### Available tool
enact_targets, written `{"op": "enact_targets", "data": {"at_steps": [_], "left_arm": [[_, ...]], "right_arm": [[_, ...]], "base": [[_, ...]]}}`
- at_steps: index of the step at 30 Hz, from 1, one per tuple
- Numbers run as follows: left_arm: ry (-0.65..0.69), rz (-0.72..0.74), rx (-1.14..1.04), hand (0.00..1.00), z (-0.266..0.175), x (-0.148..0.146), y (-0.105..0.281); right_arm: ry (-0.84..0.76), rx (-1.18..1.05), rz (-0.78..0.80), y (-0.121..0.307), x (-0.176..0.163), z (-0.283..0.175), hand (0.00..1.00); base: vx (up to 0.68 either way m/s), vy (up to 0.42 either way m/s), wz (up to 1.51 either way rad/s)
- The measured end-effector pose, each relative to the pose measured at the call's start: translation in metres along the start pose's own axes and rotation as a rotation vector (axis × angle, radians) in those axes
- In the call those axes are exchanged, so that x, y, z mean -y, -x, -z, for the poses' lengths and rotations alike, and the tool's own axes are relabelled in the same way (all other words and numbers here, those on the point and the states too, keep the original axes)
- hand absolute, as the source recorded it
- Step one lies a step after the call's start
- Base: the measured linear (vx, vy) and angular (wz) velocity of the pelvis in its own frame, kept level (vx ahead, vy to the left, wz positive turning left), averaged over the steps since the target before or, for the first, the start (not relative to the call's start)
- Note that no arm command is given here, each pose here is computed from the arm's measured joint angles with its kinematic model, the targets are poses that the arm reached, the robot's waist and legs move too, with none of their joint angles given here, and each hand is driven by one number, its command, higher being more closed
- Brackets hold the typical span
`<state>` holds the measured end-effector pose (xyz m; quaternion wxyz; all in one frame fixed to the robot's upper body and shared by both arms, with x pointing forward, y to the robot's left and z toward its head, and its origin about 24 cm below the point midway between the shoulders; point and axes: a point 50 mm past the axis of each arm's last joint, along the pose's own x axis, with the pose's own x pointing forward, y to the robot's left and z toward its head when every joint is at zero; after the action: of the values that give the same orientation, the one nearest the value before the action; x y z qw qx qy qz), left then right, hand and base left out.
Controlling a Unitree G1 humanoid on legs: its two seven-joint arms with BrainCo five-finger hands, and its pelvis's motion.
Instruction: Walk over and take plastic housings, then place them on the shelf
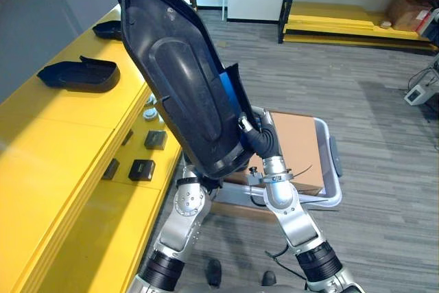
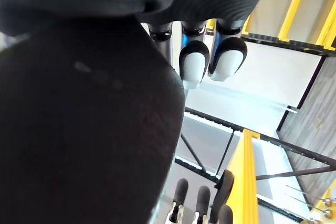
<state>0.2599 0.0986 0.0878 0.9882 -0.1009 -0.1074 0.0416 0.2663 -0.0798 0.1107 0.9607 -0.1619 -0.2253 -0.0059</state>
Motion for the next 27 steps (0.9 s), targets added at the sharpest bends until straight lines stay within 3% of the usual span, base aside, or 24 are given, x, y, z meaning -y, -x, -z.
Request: {"op": "enact_targets", "data": {"at_steps": [14,27], "left_arm": [[-0.018,-0.086,-0.076,0.0,0.013,-0.032,0.028],[0.138,-0.025,-0.036,0.0,-0.002,-0.027,0.031]], "right_arm": [[0.118,-0.05,0.324,-0.005,0.068,0.015,1.0],[0.233,-0.056,0.311,-0.005,0.07,0.017,1.0]], "base": [[0.0,-0.001,0.0],[0.0,-0.003,0.01]]}}
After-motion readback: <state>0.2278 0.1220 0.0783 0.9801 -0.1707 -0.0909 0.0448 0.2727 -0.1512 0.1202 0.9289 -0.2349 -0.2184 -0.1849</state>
